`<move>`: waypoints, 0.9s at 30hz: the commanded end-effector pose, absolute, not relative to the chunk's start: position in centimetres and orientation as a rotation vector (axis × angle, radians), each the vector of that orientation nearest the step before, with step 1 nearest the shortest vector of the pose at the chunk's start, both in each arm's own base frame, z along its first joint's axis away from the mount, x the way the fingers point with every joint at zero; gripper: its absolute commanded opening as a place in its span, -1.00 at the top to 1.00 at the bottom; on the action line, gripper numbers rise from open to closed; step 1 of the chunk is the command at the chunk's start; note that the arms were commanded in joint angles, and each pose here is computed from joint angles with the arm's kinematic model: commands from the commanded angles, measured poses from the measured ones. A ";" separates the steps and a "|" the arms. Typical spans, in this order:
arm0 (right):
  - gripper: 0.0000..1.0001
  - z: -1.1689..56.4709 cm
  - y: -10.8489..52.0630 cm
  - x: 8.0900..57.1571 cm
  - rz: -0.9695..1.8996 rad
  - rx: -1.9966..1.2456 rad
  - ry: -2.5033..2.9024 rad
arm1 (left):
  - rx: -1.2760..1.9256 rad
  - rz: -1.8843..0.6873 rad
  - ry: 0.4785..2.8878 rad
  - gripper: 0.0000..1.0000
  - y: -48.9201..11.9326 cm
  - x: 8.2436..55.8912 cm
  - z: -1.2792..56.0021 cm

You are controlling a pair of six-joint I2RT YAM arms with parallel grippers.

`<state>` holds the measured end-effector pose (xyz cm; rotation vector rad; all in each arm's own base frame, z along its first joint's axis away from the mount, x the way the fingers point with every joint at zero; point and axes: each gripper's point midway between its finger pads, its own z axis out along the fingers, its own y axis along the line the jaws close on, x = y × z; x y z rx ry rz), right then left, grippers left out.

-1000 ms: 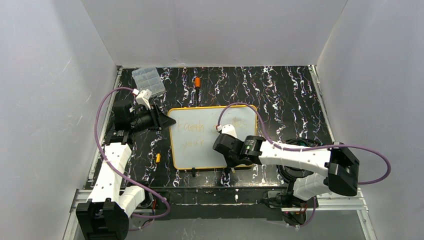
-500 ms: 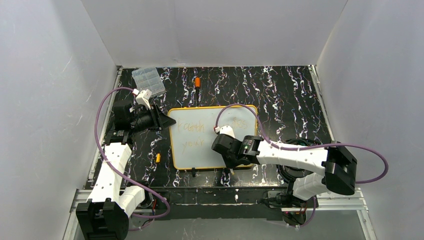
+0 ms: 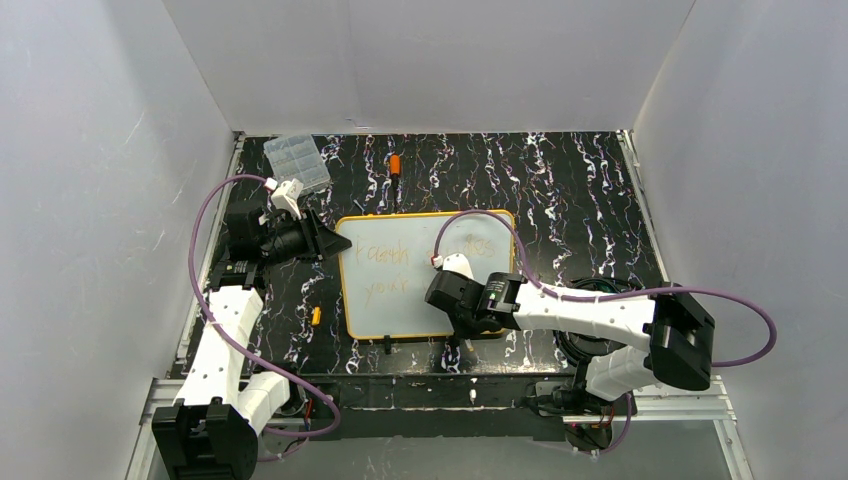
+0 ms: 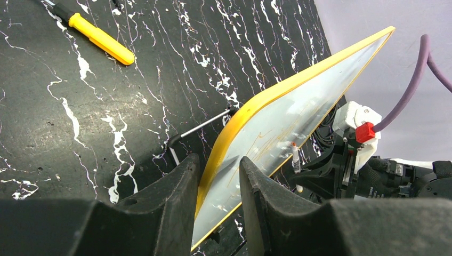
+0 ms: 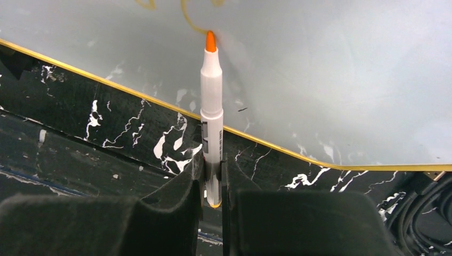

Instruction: Write a sentence on the whiteboard

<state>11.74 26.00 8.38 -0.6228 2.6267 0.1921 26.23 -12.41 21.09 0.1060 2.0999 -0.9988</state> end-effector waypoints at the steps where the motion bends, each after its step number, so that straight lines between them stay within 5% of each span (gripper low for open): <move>1: 0.97 10.3 26.0 13.3 0.156 -0.574 2.564 | 0.136 -1.004 2.081 0.37 -12.6 25.6 21.8; 27: 0.97 8.6 25.3 12.0 0.193 -0.555 2.646 | 0.136 -1.006 2.080 0.37 -12.7 25.7 21.9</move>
